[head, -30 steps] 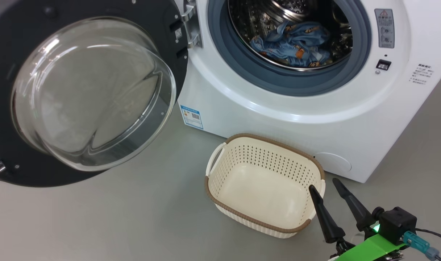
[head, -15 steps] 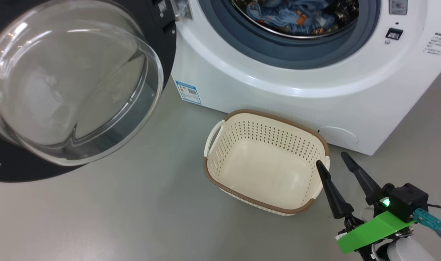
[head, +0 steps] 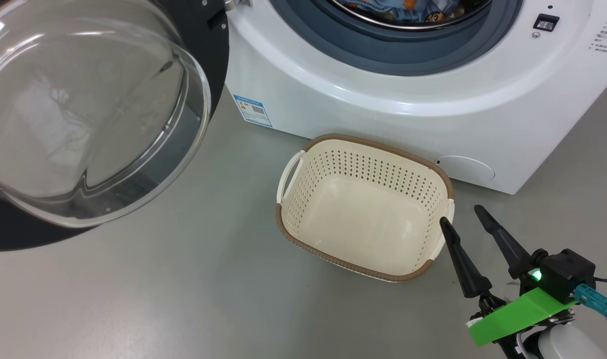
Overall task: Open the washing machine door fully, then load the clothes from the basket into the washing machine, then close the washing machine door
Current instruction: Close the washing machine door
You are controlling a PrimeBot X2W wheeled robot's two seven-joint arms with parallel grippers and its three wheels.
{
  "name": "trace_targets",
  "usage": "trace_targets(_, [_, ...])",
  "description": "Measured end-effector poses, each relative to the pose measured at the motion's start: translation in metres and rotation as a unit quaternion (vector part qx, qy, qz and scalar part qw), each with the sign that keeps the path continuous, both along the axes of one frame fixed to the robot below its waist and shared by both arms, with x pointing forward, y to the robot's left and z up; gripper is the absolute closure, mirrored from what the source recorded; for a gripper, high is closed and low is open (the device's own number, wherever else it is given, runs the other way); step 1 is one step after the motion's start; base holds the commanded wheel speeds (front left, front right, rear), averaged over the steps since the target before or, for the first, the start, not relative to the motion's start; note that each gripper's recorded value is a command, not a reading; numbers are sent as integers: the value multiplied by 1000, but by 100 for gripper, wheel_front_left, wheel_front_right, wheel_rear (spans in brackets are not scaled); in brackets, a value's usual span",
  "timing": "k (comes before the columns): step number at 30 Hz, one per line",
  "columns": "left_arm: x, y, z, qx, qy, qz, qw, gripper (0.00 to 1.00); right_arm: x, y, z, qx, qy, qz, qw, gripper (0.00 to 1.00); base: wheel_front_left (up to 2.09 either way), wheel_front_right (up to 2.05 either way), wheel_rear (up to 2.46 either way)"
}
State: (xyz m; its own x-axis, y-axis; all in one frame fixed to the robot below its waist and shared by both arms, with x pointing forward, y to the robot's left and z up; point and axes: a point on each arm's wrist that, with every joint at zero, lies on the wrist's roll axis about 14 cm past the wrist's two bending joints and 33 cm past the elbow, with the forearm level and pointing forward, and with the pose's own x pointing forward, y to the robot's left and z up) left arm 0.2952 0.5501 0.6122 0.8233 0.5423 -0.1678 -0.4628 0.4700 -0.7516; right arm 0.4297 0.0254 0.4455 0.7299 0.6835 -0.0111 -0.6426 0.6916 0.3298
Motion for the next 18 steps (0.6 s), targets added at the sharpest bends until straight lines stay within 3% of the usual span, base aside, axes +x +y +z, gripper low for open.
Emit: trace_targets(18, [5, -6, -13, -9, 40, -26, 999, 100, 3, -8, 3, -9, -11, -3, 1000, 0, 0, 0, 0])
